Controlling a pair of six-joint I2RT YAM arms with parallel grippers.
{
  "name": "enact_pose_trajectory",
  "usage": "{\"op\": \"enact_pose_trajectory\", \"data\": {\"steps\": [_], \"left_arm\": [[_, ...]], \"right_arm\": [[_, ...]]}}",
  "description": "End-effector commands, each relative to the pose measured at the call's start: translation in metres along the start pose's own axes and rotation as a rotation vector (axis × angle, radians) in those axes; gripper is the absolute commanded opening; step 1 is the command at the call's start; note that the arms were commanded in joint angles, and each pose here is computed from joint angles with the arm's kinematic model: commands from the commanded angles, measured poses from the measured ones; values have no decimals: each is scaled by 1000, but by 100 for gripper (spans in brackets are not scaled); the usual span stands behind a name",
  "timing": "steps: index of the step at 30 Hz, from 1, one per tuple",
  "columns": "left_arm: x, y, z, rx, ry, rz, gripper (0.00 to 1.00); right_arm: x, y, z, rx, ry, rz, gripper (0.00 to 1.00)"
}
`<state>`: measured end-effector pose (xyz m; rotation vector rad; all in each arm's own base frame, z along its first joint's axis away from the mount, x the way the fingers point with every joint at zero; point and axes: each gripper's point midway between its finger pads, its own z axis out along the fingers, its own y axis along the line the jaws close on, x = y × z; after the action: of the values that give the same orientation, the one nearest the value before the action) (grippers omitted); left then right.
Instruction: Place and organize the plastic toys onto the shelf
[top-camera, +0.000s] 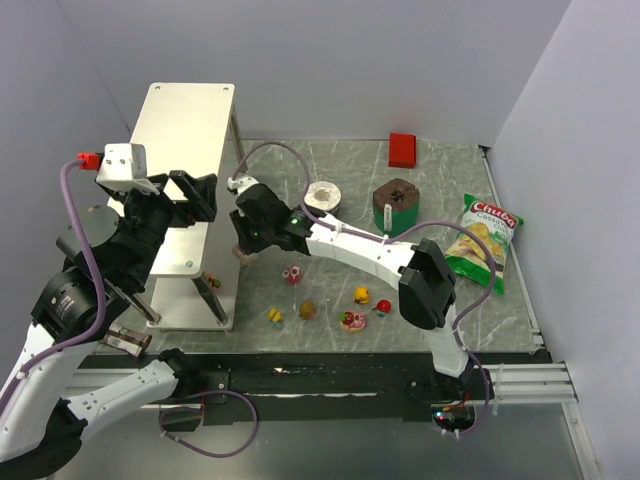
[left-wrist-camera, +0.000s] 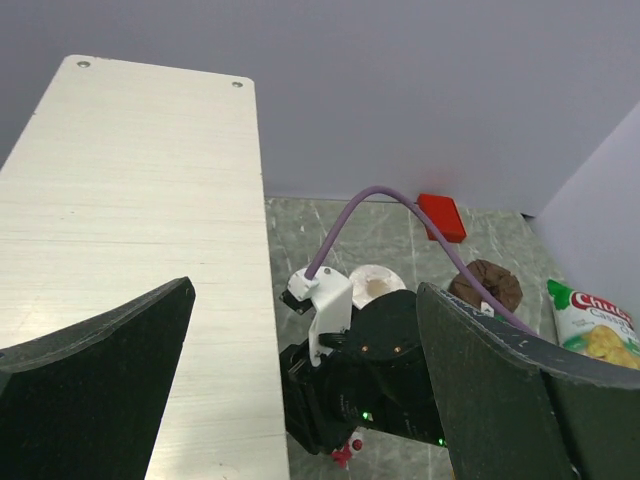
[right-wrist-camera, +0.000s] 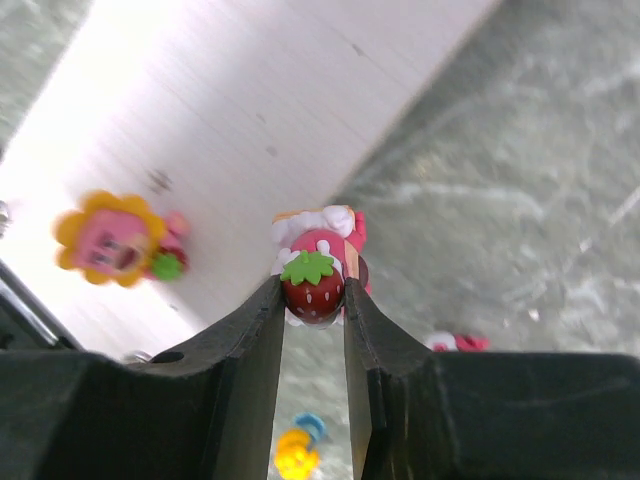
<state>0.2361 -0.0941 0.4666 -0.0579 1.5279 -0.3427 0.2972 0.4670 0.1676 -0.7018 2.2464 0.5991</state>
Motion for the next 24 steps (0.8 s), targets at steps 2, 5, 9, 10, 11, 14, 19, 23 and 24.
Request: {"op": "enact_pose_trajectory", "data": {"steps": [2,5,9,10,11,14,19,23,24], "left_arm": [[-24,11,-5,-48,-83,0,99],[-25,12,-5,-52,-86,3,99],[-28,14,-7,-59,-93,3,99],[-29,14,-8,-58,-97,-1,99],[-29,14,-8,-58,-99,-2,100],[-29,14,-8,-56,-101,-6,99],[-30,13,-7,-58,-100,-3,99],[-29,14,-6,-61,-99,-2,99],[-29,14,-6,-61,-99,-2,99]], "right_arm": [[-9,17,11,-5,-8,-53,3],[-7,19,18,2,-3,-67,3],[-6,23,22,-1,-9,-89,4],[-6,24,22,-3,-10,-96,4],[-5,25,24,-4,-10,-100,4],[-5,26,26,-1,-15,-111,5],[-6,28,31,-3,-24,-132,8],[-3,31,38,-3,-26,-152,11],[-3,32,39,-6,-27,-157,11]]}}
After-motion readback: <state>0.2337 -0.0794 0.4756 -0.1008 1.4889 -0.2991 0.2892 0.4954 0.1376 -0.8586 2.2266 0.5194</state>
